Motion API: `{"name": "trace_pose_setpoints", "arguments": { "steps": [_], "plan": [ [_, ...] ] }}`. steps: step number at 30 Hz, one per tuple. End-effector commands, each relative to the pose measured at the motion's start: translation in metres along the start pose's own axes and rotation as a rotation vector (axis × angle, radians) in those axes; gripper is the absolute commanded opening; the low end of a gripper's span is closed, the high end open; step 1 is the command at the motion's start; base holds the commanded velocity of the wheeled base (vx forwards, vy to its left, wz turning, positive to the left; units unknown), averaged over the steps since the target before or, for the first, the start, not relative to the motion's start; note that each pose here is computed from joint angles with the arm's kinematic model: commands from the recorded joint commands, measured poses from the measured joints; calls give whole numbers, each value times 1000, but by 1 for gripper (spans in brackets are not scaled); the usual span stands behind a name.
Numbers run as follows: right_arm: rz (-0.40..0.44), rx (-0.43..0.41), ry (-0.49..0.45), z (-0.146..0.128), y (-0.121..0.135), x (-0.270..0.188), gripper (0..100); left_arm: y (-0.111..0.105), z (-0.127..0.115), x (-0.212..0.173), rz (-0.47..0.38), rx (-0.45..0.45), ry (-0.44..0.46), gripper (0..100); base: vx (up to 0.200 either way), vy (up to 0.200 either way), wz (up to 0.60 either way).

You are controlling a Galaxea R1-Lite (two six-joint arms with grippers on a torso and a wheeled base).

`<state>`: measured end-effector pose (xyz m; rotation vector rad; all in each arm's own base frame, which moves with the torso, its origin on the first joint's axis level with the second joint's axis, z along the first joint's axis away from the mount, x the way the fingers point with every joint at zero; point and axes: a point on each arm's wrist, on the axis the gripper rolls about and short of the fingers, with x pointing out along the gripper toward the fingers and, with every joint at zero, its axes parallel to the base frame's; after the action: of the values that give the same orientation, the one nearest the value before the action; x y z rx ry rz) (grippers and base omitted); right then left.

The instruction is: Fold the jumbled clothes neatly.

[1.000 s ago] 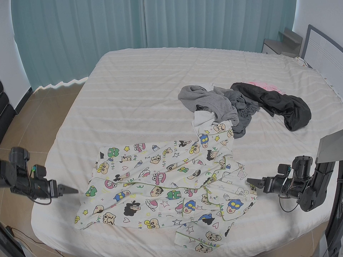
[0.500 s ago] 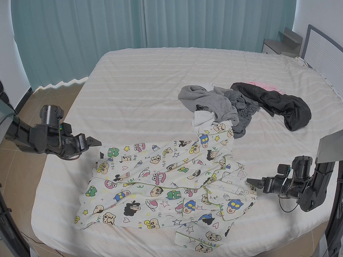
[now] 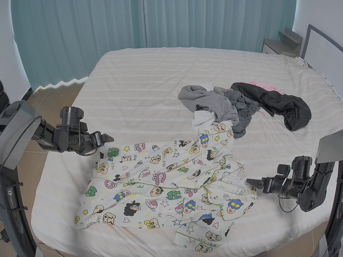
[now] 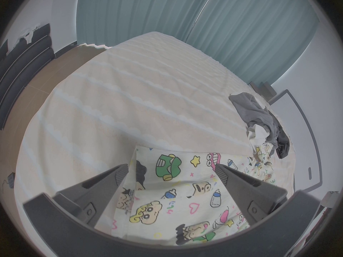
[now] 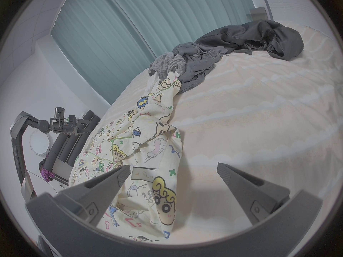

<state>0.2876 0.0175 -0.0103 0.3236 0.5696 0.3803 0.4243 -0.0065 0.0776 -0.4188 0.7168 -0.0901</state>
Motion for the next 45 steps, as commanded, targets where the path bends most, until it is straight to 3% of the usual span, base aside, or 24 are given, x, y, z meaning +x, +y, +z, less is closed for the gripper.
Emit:
{"name": "trace_pose_setpoints", "arguments": {
  "steps": [1, 9, 24, 25, 39, 45],
  "plan": [
    [1, 0, 0, 0, 0, 1, 100, 6, -5, 20, 18, -5, 16, 100, 0, 0, 0],
    [0, 1, 3, -1, 0, 0, 100, 12, -10, 50, 93, 1, 4, 100, 0, 0, 0],
    [-1, 0, 0, 0, 0, 1, 100, 14, -16, 66, 88, 2, 20, 100, 0, 0, 0],
    [-1, 0, 0, 0, 0, 1, 100, 14, -16, 67, 89, 1, 18, 0, 0, 0, 0],
    [-1, 0, 1, 0, -1, 1, 100, 18, -6, 64, 95, -6, -34, 0, 0, 0, 0],
    [0, 0, 3, -1, 0, 1, 100, 10, 17, 63, 120, -43, -195, 0, 0, 0, 0]
  ]
}}
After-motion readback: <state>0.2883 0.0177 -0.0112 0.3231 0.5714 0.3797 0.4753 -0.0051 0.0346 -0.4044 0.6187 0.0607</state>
